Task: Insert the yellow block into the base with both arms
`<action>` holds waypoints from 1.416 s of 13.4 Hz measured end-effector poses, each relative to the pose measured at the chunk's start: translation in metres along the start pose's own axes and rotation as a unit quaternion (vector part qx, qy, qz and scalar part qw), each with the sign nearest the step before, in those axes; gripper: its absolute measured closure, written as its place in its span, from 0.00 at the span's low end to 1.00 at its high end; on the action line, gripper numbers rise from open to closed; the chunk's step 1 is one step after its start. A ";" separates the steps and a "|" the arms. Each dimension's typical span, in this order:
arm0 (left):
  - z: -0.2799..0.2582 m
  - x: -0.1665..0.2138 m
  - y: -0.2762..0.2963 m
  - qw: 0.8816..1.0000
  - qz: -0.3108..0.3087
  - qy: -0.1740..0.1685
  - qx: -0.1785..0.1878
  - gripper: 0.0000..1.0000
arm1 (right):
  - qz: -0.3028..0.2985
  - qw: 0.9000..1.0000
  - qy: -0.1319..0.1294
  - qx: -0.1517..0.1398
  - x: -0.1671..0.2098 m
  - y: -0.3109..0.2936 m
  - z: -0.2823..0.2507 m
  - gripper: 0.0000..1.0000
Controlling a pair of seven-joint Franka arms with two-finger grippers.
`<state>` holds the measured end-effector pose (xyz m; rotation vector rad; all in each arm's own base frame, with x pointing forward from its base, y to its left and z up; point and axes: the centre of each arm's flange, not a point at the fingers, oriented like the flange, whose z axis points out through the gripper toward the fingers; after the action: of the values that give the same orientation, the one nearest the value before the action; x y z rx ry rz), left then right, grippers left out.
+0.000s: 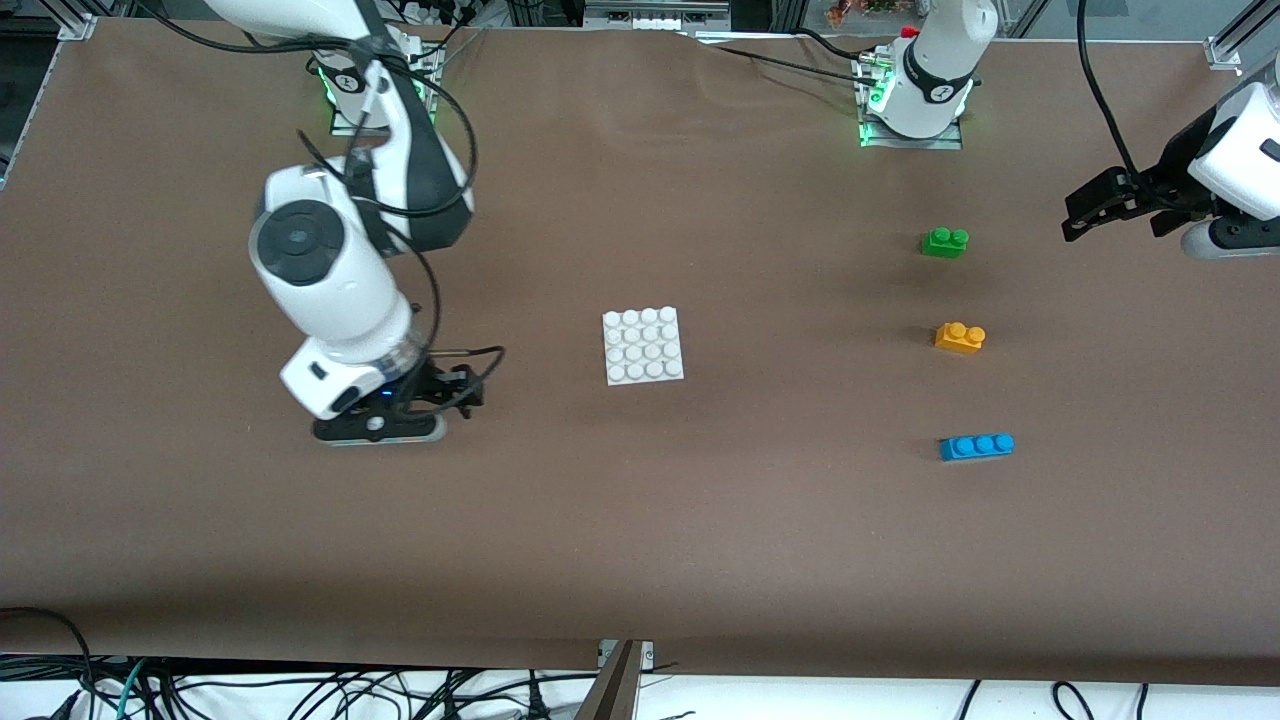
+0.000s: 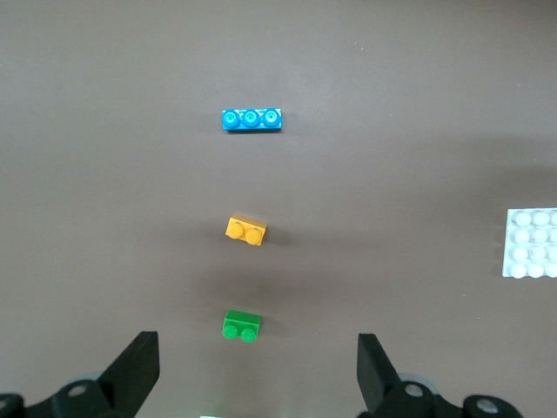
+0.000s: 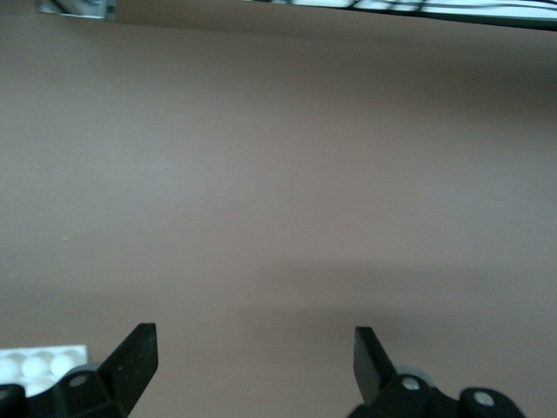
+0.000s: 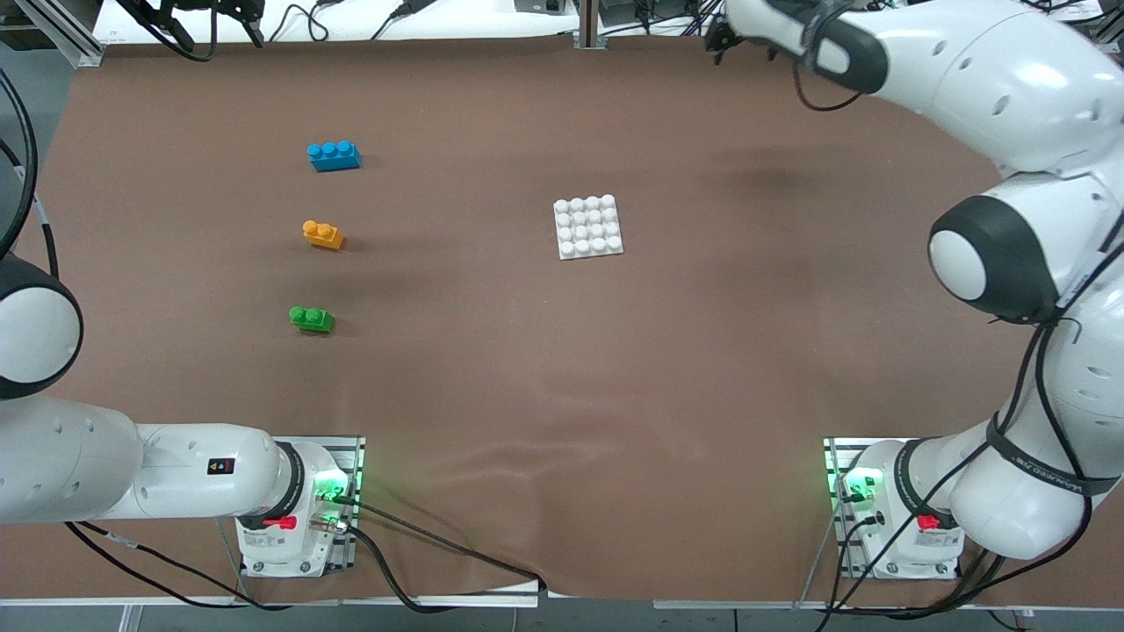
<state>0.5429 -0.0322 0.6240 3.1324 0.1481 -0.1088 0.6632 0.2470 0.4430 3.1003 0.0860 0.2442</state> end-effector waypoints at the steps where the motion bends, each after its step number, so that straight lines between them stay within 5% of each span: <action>1: 0.000 0.000 0.000 1.000 0.000 0.000 0.000 0.00 | -0.001 1.000 -0.002 0.001 0.003 0.019 -0.012 0.00; 8: 0.000 -0.001 0.008 1.000 0.007 0.000 0.000 0.00 | 0.028 0.998 -0.040 0.032 -0.008 0.153 -0.087 0.00; 12: 0.000 -0.001 0.008 1.000 0.007 0.000 0.000 0.00 | 0.014 0.998 -0.050 0.020 -0.026 0.200 -0.100 0.00; 19: 0.004 0.002 0.009 1.000 0.008 -0.002 0.004 0.00 | 0.032 0.999 -0.028 0.023 -0.040 0.248 -0.134 0.00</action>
<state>0.5453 -0.0409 0.6194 3.1409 0.1216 -0.1171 0.6158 0.0003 0.5773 3.1569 -0.0077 0.1595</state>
